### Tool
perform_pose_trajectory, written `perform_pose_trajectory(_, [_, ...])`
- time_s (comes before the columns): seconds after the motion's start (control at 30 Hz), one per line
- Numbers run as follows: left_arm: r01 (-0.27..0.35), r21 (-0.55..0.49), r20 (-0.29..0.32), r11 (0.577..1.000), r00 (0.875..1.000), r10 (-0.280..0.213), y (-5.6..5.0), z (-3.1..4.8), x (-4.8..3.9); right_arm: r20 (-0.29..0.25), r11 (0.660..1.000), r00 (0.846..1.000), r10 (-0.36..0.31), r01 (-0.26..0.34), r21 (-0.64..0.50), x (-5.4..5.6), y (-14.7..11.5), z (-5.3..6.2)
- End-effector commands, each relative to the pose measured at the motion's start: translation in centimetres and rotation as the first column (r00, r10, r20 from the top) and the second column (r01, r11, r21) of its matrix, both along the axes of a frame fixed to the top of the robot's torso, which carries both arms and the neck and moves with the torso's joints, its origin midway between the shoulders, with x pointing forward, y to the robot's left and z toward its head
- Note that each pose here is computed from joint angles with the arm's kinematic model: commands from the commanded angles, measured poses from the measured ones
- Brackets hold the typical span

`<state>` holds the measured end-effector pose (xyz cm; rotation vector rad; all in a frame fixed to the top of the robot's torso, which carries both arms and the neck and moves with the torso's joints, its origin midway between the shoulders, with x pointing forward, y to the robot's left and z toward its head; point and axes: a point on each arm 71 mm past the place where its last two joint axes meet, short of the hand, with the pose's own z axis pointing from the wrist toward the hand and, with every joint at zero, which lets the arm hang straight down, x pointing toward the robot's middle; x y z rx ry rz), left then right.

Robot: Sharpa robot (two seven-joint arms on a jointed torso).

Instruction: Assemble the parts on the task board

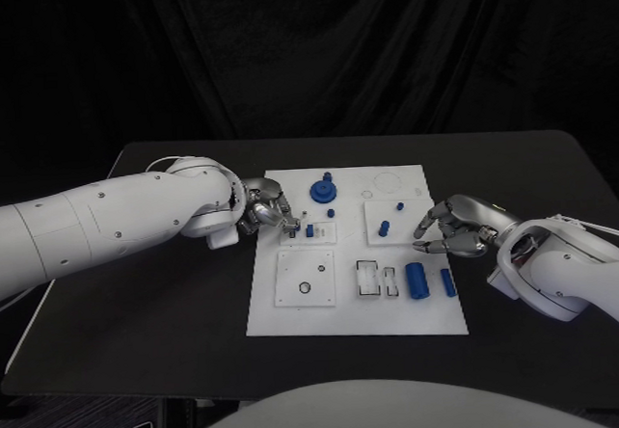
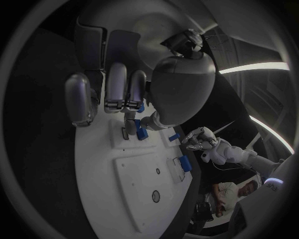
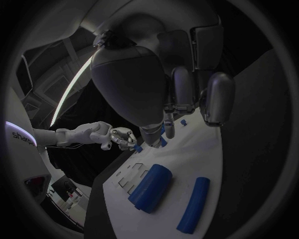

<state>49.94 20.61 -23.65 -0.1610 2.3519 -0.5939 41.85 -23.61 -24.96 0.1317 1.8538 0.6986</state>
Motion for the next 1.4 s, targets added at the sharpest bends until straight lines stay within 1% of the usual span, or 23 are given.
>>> perform_pose_trajectory(0.03, [-0.019, 0.067, -0.064, 0.998, 0.998, 0.023, 0.11, -0.29, 0.00, 0.007, 1.000, 1.000, -0.021, 0.021, -0.004, -0.01, -0.10, -0.04])
perform_pose_trajectory(0.2, [-0.030, 0.110, -0.086, 0.994, 0.996, 0.039, 0.26, -0.44, 0.18, 0.005, 1.000, 1.000, -0.021, 0.021, -0.006, 0.03, -0.04, -0.07])
perform_pose_trajectory(0.6, [-0.038, 0.120, -0.088, 0.992, 0.995, 0.048, 0.47, -0.45, 0.32, -0.003, 1.000, 1.000, -0.022, 0.021, -0.010, 0.01, 0.01, -0.26])
perform_pose_trajectory(1.03, [-0.026, 0.081, -0.069, 0.996, 0.997, 0.032, 0.32, -0.24, 0.10, -0.006, 1.000, 1.000, -0.021, 0.021, -0.011, 0.02, 0.09, -0.38])
perform_pose_trajectory(1.23, [-0.030, 0.052, -0.044, 0.998, 0.999, 0.033, 0.42, -0.04, 0.12, -0.006, 1.000, 1.000, -0.023, 0.023, -0.011, 0.04, 0.07, -0.39])
perform_pose_trajectory(1.4, [-0.032, 0.042, -0.036, 0.999, 0.999, 0.034, 0.54, 0.04, -0.01, -0.006, 1.000, 1.000, -0.024, 0.023, -0.012, 0.04, 0.04, -0.40])
